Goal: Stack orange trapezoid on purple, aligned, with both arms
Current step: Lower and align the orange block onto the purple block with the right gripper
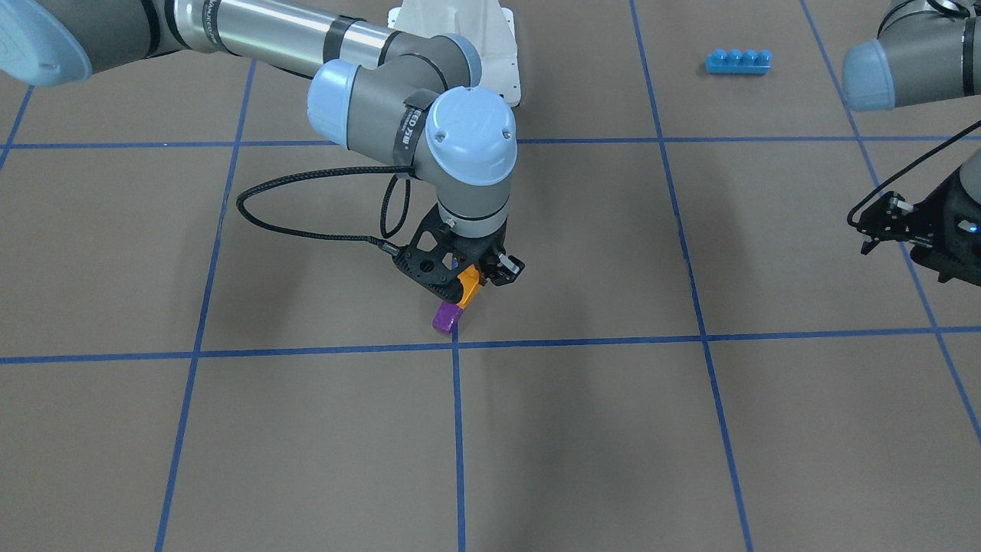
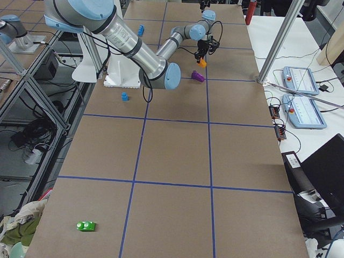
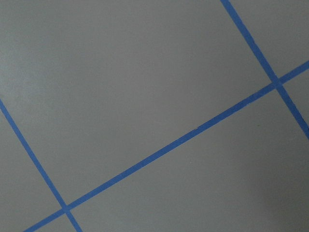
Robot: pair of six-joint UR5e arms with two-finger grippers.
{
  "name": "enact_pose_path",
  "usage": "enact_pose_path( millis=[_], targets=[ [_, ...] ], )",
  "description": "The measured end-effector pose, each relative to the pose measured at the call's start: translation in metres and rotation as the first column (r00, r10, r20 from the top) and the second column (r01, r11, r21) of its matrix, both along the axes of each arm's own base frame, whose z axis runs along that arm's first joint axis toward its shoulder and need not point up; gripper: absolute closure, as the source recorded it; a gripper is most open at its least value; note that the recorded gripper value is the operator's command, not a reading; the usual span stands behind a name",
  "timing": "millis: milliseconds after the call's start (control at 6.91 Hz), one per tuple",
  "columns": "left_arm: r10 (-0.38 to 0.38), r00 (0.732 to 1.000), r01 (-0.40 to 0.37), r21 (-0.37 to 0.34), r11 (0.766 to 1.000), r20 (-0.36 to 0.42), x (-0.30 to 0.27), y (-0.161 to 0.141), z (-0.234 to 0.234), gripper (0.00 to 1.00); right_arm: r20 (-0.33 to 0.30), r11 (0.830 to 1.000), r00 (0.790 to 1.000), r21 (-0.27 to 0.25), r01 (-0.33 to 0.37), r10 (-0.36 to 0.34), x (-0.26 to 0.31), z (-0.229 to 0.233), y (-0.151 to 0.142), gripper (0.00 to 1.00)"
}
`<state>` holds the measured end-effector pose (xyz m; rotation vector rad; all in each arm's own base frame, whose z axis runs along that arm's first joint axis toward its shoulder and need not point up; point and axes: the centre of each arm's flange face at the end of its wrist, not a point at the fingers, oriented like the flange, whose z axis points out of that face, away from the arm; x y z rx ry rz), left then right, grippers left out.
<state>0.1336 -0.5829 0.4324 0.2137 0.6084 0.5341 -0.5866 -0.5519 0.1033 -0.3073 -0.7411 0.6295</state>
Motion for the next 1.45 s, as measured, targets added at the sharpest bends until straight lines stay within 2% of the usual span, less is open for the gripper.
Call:
enact_pose_path(
  millis=[723, 1447],
  targets=[
    [0.003, 1.0, -0.003, -0.001, 1.0, 0.0, 0.002, 0.0, 0.0, 0.0, -0.014, 0.999, 1.0, -0.036, 0.012, -0.012, -0.012, 0.025, 0.006, 1.0],
    [0.003, 1.0, -0.003, 0.001, 1.0, -0.001, 0.003, 0.0, -0.001, 0.0, -0.016, 0.999, 1.0, -0.04, 0.018, -0.019, -0.014, 0.036, 0.009, 1.0]
  ],
)
